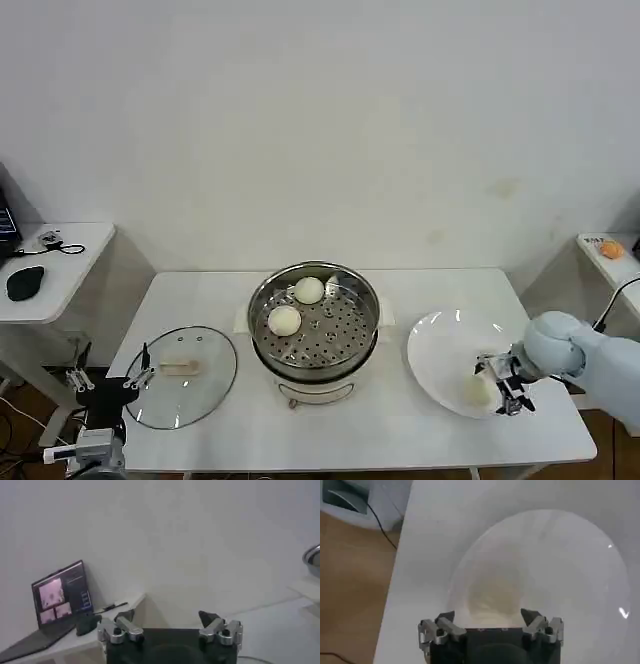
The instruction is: Take steamed baozi put them in steamer then cover it.
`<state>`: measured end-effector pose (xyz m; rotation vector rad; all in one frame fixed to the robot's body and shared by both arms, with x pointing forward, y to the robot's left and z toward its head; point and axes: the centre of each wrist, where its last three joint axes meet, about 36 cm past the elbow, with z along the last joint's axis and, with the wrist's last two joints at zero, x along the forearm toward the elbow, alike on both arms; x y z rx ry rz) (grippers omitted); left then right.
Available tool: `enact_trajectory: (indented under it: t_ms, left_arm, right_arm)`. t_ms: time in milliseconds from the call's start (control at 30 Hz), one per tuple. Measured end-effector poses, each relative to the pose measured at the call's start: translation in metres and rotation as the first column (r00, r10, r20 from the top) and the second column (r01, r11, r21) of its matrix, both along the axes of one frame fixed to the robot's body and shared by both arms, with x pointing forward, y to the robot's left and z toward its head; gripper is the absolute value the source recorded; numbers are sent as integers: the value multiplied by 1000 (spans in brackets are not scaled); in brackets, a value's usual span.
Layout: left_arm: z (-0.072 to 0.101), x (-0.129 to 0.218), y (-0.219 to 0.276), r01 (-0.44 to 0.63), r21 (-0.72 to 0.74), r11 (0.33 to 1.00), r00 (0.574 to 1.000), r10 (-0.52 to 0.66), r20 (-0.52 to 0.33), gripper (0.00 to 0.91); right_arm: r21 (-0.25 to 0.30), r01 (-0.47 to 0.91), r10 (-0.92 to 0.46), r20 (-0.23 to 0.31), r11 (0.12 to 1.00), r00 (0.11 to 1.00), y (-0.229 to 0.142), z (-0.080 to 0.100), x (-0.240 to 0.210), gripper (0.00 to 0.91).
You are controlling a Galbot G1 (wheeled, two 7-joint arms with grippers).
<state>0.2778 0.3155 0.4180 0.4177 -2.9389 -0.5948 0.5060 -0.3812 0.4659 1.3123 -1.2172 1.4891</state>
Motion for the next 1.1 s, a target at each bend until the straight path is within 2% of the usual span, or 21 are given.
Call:
enact_trajectory:
  t_ms: [300,833,1100]
  left_arm:
    - [0,-1,0,-3,1,1000,1000,3,1,907]
    - [2,-1,0,-4,2,1000,1000,4,5,907]
    - [4,-3,-1,-1,1,1000,1000,1,8,907]
  right_arm:
    - [1,40,-40,13,999,999,0,-4,5,766]
    - [3,68,-68,0,998,998,1,-11,7,625]
    - [22,76,-76,6,997,997,0,-2,10,625]
